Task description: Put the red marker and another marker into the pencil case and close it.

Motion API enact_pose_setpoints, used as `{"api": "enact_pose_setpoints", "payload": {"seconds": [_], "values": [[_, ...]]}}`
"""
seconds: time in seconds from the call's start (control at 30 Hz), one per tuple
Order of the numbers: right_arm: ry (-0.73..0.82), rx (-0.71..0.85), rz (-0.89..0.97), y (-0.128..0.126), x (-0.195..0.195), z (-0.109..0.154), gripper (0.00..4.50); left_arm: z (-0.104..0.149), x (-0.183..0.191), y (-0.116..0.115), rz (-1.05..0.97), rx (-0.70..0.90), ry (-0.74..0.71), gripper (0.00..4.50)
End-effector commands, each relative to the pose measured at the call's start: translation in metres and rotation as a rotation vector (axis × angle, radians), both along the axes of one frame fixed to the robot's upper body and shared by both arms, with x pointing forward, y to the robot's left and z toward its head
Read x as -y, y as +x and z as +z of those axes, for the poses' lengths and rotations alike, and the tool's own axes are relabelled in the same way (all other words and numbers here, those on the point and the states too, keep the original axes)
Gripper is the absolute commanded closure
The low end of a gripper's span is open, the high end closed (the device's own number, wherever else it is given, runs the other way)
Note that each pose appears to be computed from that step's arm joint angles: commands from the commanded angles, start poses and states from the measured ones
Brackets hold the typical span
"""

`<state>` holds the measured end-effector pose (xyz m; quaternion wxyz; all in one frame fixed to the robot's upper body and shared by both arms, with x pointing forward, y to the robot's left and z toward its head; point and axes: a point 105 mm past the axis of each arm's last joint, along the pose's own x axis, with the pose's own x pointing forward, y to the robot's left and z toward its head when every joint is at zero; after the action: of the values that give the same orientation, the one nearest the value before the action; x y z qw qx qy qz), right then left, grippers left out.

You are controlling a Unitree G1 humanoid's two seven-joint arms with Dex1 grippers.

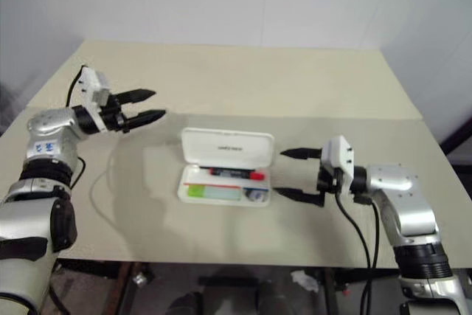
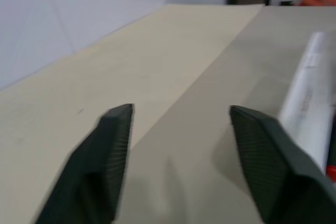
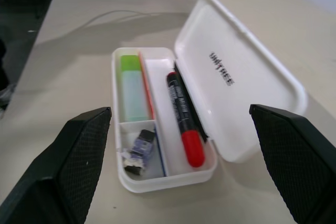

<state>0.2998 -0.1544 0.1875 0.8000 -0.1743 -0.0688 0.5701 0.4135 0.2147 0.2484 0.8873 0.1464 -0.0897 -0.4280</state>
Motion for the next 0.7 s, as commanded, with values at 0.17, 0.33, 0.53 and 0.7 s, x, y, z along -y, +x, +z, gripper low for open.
{"api": "enact_pose_setpoints", "payload": {"seconds": [0.17,0.33,0.53,0.7], "values": [[0.026,0.025,-0.067,-0.007,0.023,0.008,0.0,-0.003,0.022,0.019,0.053,-0.059,0.024,4.04],[0.02,0.007,-0.099,-0.006,0.032,0.003,0.0,-0.018,0.04,0.025,0.052,-0.15,0.016,4.47],[0.02,0.014,-0.124,-0.006,0.034,0.004,0.0,-0.035,0.072,0.008,-0.201,-0.277,0.057,4.47],[0.016,0.014,-0.135,-0.007,0.036,0.004,0.0,-0.031,0.078,-0.013,-0.407,-0.328,0.11,4.47]]}}
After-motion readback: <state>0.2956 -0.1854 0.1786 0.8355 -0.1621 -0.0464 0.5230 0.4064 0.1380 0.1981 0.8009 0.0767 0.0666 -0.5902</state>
